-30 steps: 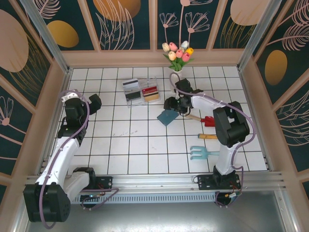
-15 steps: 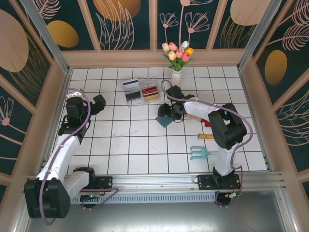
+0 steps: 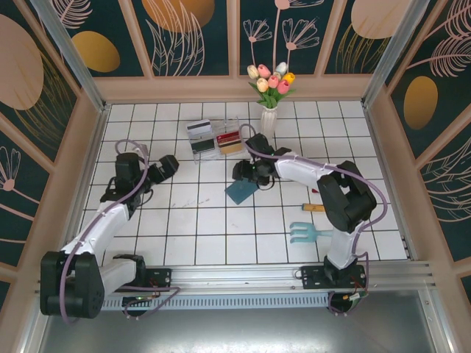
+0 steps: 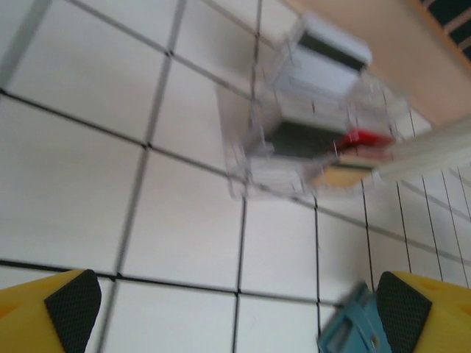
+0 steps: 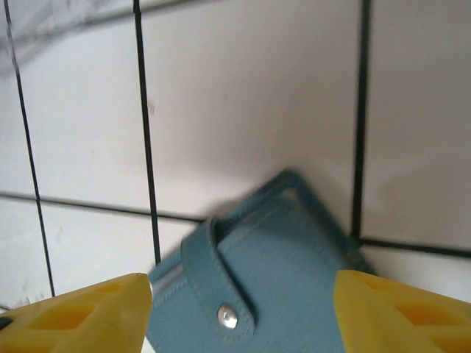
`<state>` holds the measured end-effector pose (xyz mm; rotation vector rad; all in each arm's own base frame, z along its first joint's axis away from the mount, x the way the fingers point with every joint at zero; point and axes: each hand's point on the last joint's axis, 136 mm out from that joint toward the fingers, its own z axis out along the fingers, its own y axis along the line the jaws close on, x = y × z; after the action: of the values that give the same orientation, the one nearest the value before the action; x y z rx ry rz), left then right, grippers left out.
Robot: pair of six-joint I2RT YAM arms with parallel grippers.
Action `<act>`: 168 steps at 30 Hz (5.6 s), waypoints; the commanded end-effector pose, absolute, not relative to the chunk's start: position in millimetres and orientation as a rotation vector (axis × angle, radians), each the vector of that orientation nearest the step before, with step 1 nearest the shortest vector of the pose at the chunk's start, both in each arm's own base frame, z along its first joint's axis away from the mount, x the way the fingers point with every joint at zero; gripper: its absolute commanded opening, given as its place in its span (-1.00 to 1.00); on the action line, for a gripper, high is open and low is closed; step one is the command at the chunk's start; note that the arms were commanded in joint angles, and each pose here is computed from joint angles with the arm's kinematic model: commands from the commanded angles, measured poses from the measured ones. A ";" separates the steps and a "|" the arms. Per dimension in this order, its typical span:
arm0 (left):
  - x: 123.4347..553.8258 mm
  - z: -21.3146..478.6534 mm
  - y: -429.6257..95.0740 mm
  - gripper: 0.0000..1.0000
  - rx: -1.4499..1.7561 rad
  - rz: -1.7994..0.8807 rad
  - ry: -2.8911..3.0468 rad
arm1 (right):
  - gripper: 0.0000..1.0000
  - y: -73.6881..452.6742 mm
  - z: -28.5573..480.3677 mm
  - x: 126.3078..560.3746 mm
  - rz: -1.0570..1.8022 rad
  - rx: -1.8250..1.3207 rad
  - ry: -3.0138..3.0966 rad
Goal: Take the credit cards out of the card holder
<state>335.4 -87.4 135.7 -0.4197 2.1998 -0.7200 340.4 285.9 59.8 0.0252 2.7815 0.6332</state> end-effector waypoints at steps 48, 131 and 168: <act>265.4 56.3 -276.4 0.13 -0.540 -1.213 2.529 | -0.35 294.6 56.9 282.1 0.852 -0.103 2.832; 274.3 56.0 -275.2 -1.00 -0.325 -1.124 2.480 | 0.07 267.0 27.9 278.3 0.429 -0.119 2.869; 276.3 46.4 -264.4 -0.45 -0.305 -0.959 2.556 | -0.71 284.3 50.5 302.4 0.553 -0.107 2.778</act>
<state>271.2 -270.3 48.2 -0.3052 2.5400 -1.0374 292.1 278.0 45.2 -0.0978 2.8047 0.5392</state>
